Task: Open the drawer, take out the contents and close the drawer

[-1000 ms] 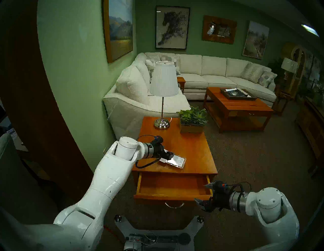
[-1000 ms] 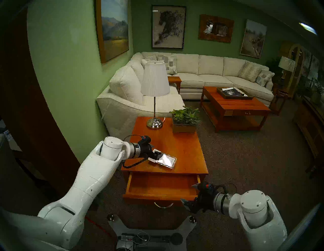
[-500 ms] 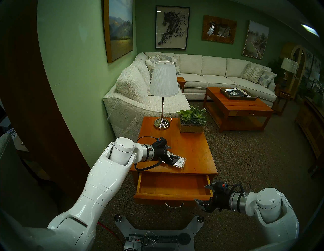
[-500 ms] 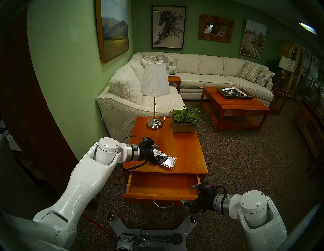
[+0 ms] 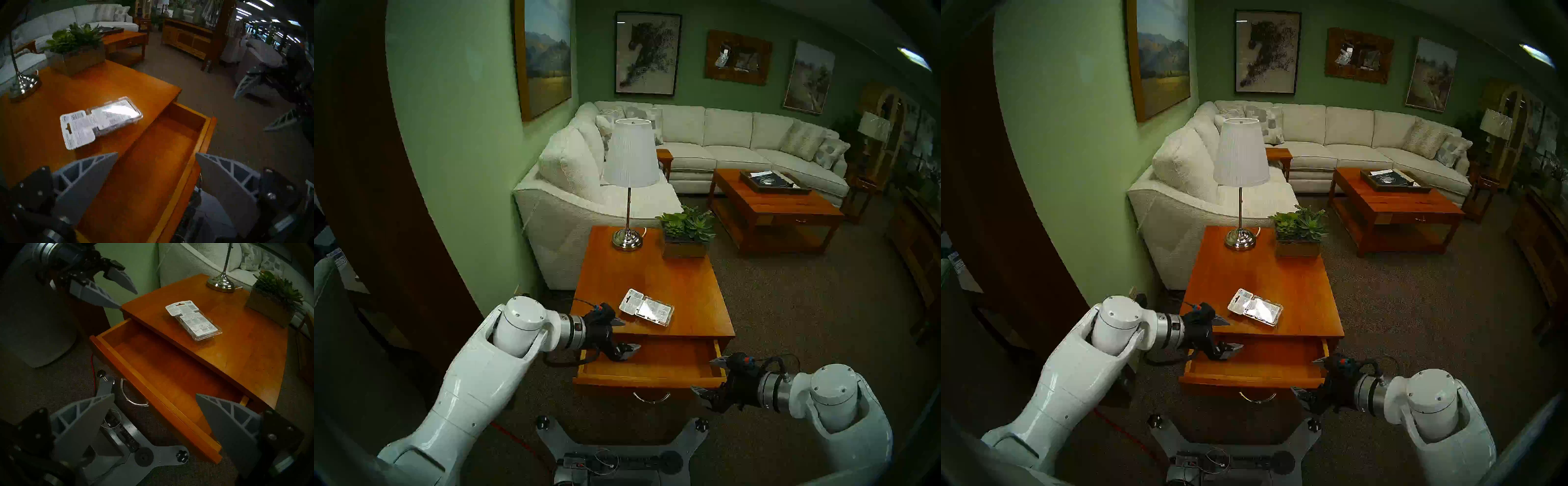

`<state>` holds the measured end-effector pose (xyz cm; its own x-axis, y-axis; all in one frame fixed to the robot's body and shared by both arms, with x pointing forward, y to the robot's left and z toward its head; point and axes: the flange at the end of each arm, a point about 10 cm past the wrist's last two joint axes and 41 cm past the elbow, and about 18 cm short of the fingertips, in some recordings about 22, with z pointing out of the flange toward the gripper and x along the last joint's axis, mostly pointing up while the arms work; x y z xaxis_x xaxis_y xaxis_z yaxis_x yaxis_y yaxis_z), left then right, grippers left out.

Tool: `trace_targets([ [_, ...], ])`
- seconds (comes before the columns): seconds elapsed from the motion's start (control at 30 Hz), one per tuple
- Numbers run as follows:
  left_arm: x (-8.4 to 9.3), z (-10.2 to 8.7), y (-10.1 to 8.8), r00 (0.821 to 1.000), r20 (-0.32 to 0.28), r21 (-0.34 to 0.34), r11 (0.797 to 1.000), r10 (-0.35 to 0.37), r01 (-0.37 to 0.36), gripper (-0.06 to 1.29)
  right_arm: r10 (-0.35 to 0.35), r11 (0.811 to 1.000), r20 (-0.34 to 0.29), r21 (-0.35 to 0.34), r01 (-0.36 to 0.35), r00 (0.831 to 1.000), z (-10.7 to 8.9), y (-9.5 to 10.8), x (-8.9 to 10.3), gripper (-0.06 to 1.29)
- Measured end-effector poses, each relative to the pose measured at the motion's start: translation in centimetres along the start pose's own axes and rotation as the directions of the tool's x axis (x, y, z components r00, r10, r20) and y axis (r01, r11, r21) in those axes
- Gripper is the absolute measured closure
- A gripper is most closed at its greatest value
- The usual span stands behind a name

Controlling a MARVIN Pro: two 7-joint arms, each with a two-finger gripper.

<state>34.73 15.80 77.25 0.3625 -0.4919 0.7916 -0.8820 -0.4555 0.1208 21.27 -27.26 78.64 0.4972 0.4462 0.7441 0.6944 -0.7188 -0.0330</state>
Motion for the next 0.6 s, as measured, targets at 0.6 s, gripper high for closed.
trace_targets([
  [0.6, -5.7, -5.2, 6.2, 0.985, 0.162, -0.182, 0.983, 0.052, -0.022, 0.00, -0.001, 1.000, -0.001, 0.001, 0.001, 1.000, 0.0, 0.0, 0.0, -0.01],
])
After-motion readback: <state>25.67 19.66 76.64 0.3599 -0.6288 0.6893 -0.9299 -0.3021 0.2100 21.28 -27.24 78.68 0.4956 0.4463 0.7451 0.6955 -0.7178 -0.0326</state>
